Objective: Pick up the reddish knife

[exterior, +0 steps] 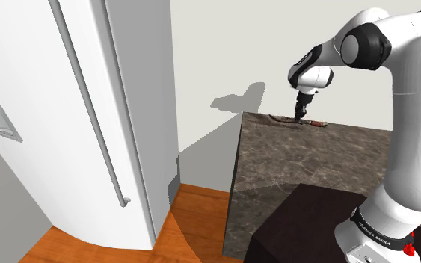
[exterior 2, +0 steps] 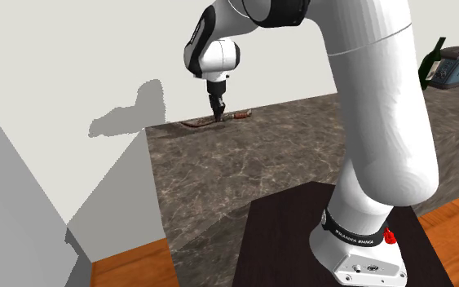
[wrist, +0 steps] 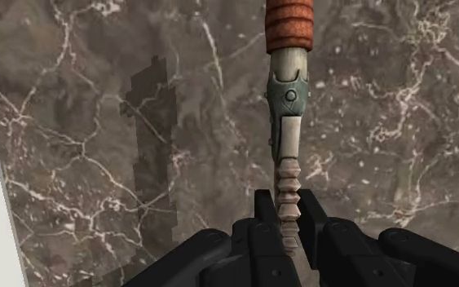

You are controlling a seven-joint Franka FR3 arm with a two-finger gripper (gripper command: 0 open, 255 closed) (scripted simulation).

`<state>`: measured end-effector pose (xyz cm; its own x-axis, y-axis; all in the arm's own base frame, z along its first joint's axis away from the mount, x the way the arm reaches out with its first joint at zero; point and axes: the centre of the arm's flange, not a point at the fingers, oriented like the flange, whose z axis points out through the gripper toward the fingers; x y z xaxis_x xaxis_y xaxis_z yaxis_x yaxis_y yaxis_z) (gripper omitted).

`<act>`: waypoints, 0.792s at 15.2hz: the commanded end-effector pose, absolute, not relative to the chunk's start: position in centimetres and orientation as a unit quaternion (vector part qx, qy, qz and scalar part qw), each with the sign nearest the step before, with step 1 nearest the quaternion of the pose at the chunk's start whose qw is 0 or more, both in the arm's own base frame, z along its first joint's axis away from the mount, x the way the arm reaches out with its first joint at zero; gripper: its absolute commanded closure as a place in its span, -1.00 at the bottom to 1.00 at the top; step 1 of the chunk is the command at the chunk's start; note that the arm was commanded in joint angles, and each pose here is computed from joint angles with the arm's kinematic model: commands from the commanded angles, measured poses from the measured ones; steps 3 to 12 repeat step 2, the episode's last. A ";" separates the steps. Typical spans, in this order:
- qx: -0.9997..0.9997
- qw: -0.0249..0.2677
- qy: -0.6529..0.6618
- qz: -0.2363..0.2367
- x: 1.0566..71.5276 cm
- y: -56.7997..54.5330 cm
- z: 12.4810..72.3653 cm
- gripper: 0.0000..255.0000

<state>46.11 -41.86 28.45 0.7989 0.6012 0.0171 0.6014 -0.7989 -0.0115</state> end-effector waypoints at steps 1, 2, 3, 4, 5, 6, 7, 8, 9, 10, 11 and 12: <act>-0.948 0.008 -0.317 -0.006 46.1 -41.9 29.0 1.00; -0.948 0.008 -0.317 -0.006 46.1 -41.9 29.0 1.00; -0.948 0.008 -0.317 -0.006 46.1 -41.9 29.0 1.00; -0.948 0.008 -0.317 -0.006 46.1 -41.9 29.0 1.00; -0.948 0.008 -0.317 -0.006 46.1 -41.9 29.0 1.00; -0.948 0.008 -0.317 -0.006 46.1 -41.9 29.0 1.00; -0.948 0.008 -0.317 -0.006 46.1 -41.9 29.0 1.00; -0.948 0.008 -0.317 -0.006 46.1 -41.9 29.0 1.00; -0.948 0.008 -0.317 -0.006 46.1 -41.9 29.0 1.00; -0.948 0.008 -0.317 -0.006 46.1 -41.9 29.0 1.00; -0.948 0.008 -0.317 -0.006 46.1 -41.9 29.0 1.00; -0.948 0.008 -0.317 -0.006 46.1 -41.9 29.0 1.00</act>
